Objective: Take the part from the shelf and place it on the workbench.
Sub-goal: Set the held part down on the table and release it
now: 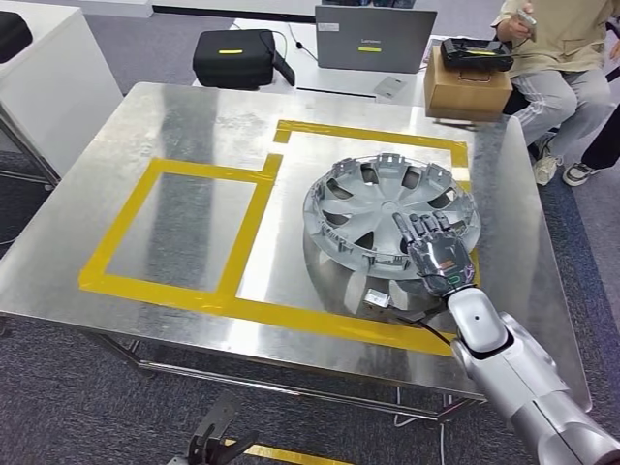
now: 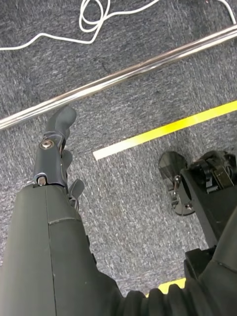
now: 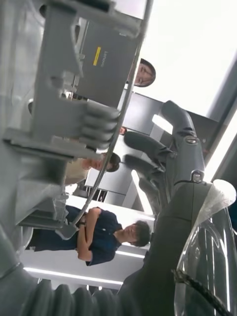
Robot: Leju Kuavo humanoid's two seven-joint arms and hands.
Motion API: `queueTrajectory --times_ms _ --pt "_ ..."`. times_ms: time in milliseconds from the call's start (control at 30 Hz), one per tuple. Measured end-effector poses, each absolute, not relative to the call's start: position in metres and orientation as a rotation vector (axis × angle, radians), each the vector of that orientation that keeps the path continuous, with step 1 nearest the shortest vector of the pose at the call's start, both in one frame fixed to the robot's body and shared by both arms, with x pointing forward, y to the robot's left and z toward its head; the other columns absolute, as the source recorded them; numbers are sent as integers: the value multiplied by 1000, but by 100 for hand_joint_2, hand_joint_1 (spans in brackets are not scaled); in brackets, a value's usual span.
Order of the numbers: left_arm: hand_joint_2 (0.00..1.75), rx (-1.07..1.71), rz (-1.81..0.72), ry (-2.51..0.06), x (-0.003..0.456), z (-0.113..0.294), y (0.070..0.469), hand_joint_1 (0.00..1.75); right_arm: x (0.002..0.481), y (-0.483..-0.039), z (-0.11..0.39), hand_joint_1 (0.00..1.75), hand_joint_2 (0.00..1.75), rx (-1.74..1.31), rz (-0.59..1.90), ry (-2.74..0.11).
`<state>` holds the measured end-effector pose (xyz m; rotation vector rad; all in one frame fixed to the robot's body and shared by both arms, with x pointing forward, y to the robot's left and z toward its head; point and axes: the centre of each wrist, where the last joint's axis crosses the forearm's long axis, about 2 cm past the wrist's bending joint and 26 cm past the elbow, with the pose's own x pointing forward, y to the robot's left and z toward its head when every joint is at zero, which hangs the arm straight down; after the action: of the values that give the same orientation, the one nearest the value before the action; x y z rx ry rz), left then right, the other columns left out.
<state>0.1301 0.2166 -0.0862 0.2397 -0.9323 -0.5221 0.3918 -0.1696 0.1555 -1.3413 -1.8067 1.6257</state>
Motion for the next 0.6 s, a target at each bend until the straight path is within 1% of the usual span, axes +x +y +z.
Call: queueTrajectory --times_ms 600 --pt "0 247 -521 -914 131 -86 216 0 395 -172 161 0 0 -1361 1625 -1811"
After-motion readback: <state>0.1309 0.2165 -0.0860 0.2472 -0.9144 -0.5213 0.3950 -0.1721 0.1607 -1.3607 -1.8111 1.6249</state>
